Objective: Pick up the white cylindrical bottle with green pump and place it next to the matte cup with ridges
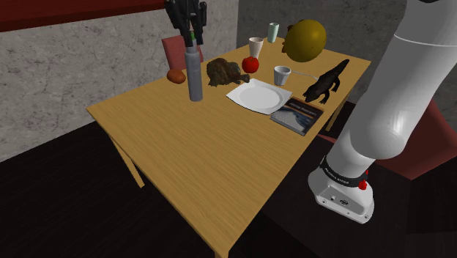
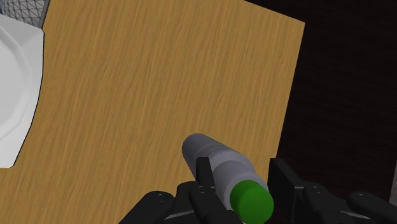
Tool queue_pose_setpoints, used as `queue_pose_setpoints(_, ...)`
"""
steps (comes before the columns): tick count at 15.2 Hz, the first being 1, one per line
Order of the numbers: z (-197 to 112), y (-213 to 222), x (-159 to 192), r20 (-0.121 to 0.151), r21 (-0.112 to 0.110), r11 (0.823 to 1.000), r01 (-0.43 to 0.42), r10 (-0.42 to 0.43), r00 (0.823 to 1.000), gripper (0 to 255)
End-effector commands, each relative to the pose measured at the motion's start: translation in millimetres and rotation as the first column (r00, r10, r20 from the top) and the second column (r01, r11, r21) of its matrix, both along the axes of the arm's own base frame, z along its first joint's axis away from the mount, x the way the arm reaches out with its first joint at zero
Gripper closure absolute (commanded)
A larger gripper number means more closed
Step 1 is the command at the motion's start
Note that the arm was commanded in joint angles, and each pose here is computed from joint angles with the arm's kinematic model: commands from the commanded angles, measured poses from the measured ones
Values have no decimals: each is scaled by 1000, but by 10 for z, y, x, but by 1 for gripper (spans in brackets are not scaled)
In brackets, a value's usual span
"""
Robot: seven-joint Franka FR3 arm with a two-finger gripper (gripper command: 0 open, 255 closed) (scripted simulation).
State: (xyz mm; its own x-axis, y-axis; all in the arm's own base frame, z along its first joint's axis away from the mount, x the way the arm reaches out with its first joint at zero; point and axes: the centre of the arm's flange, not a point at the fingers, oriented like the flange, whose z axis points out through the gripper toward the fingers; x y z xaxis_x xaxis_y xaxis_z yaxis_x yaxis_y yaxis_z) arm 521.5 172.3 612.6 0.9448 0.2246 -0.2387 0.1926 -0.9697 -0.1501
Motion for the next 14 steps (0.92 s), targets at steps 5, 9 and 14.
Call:
queue_pose_setpoints(5, 308, -4, -2, 0, 0, 1000, 0, 0, 1000, 255)
queue_pose_setpoints(9, 519, -4, -2, 0, 0, 1000, 0, 0, 1000, 255)
queue_pose_setpoints(14, 600, -259, -59, 0, 0, 1000, 0, 0, 1000, 255)
